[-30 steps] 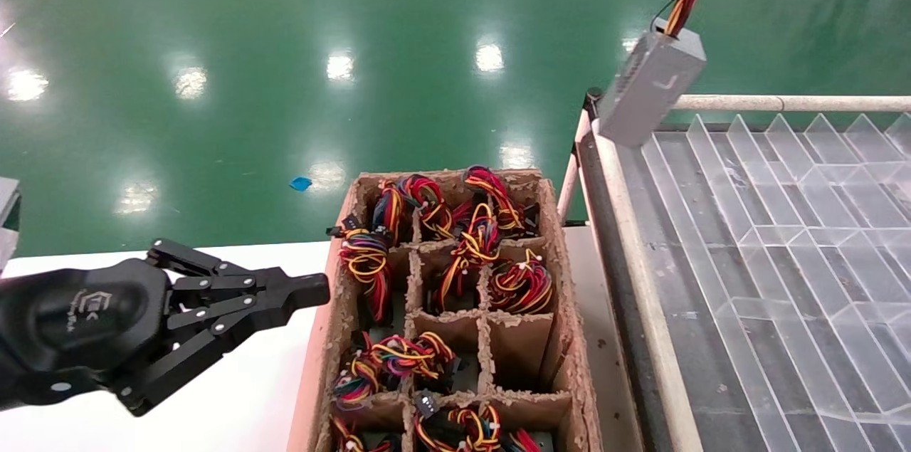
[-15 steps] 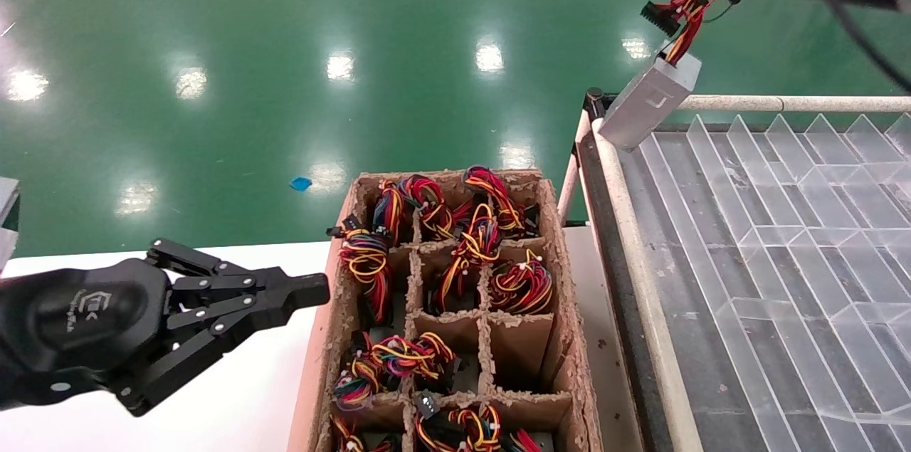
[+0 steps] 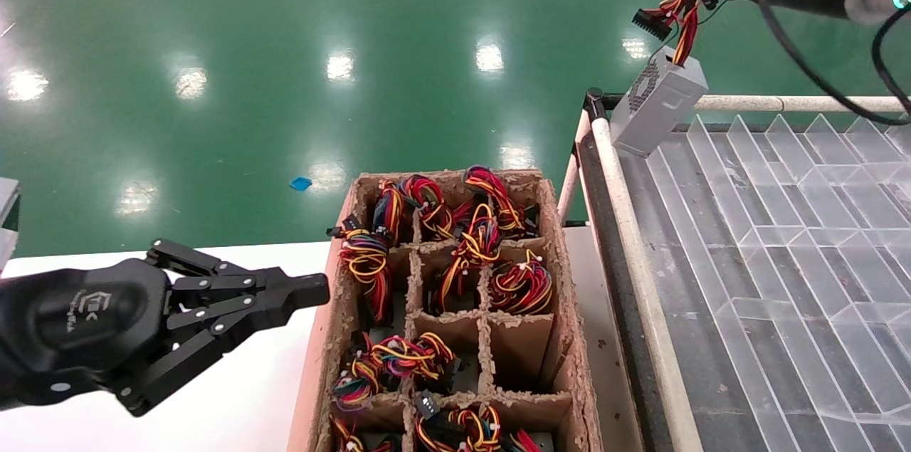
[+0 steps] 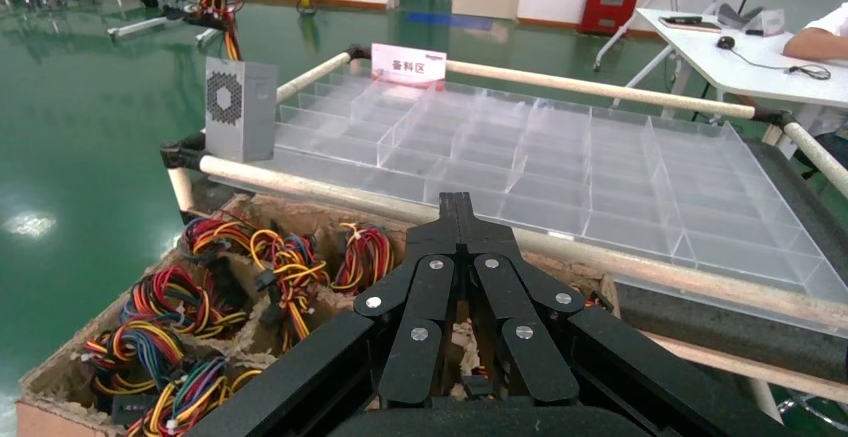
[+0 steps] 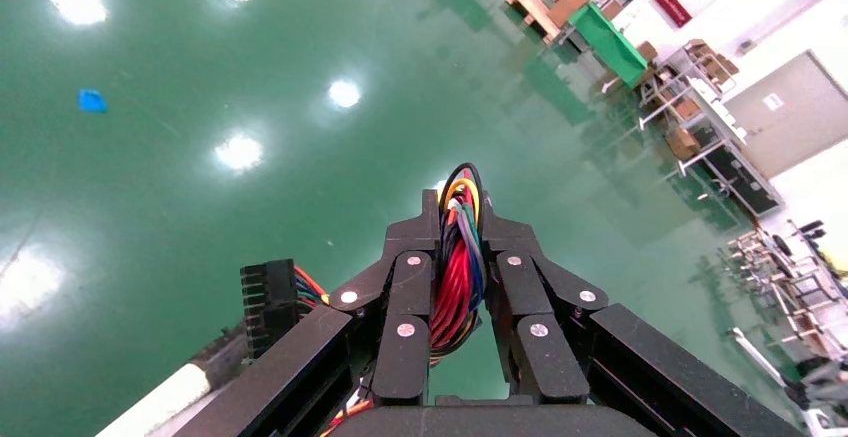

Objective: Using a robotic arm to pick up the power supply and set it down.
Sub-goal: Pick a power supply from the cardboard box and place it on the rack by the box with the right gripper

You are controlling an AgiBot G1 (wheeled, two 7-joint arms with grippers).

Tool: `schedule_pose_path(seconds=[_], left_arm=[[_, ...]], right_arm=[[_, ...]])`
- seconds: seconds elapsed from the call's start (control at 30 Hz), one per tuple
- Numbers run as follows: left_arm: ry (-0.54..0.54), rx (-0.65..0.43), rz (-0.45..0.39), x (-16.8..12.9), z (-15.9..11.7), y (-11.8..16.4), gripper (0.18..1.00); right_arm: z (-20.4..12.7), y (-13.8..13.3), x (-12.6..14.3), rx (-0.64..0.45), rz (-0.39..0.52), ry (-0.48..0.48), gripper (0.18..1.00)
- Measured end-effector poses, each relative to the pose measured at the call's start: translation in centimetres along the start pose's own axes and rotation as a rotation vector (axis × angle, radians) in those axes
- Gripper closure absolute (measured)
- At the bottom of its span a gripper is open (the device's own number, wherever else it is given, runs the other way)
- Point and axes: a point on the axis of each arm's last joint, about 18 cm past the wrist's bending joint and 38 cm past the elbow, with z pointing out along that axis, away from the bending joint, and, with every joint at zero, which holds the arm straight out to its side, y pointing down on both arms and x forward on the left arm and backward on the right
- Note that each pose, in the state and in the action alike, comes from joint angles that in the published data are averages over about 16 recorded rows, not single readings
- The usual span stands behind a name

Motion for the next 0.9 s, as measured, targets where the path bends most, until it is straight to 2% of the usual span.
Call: schedule_pose_path(seconds=[0.53,0.9], left_arm=[[0.0,0.0,0.0,0.0,0.0,0.0,0.993],[0.0,0.0,0.0,0.0,0.0,0.0,0.993]], right_arm=[[2.5,-0.8,-2.5,-0.017,-0.02,-0.008,0.941],[4.0,0.1,-5.2,-0.037,0.022,-0.027,0.941]])
